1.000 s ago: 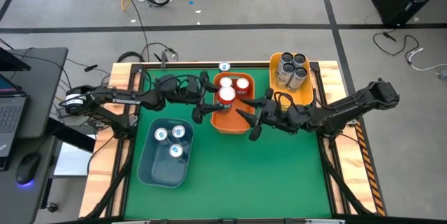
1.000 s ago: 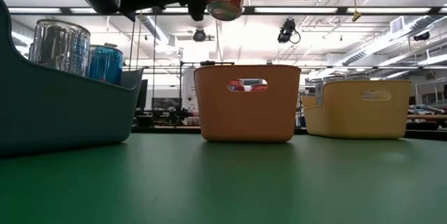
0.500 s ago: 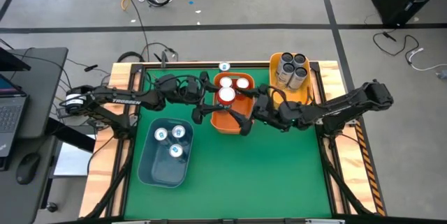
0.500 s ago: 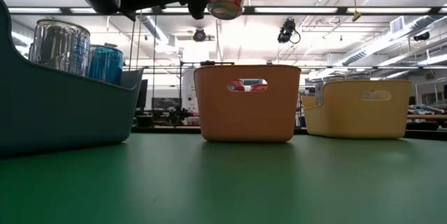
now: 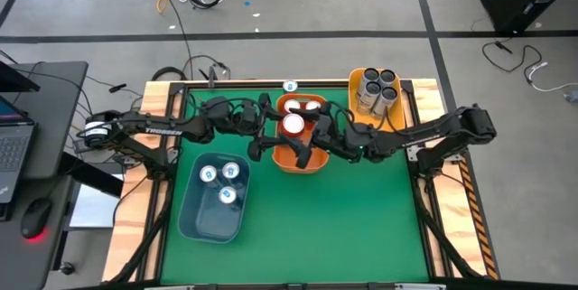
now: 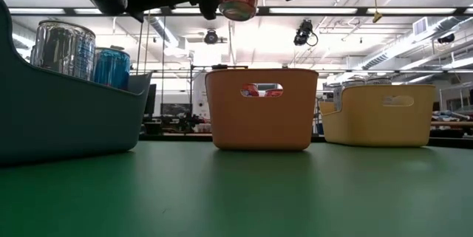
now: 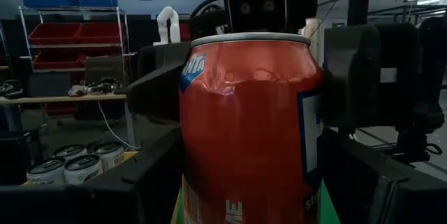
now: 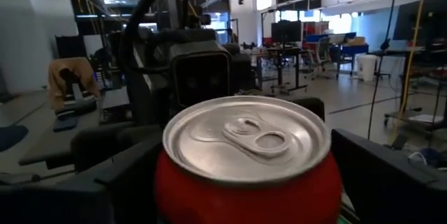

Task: Sort soda cans
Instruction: Put the orange soda can into the orange bin

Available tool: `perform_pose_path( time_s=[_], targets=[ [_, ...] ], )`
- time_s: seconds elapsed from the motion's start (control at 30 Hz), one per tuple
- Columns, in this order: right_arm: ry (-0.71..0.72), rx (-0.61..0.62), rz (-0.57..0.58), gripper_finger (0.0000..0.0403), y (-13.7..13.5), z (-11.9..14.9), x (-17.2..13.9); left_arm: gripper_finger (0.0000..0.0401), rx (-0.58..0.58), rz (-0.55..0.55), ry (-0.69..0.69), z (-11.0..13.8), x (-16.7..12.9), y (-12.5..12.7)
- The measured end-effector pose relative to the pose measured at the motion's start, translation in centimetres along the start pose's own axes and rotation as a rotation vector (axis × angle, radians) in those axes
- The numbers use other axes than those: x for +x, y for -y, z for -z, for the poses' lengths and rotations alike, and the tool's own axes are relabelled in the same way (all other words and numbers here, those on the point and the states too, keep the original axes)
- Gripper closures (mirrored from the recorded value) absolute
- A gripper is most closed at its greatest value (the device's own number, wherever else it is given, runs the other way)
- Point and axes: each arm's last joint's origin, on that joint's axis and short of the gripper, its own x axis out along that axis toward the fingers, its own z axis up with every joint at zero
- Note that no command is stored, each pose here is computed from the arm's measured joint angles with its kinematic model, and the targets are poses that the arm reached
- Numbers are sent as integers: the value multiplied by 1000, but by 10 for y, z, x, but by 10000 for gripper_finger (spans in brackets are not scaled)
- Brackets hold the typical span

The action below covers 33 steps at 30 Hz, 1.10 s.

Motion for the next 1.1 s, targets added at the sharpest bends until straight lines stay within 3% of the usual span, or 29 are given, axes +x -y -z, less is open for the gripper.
perform_pose_path(
  time_s=[0.23, 0.73, 0.93, 1.1],
  targets=[
    [-6, -12, -3, 116, 0, 0, 4, 113, -11, -2, -37, 4, 0, 0],
    [11, -60, 10, 116, 3, -8, 1, 69, -12, -59, -31, 3, 0, -2],
    [68, -72, 74, 116, 15, -29, -6, 61, -23, -116, -66, 6, -3, -9],
    [24, -121, 110, 116, 24, -39, -15, 60, -28, -141, -110, 8, -9, -18]
  ],
)
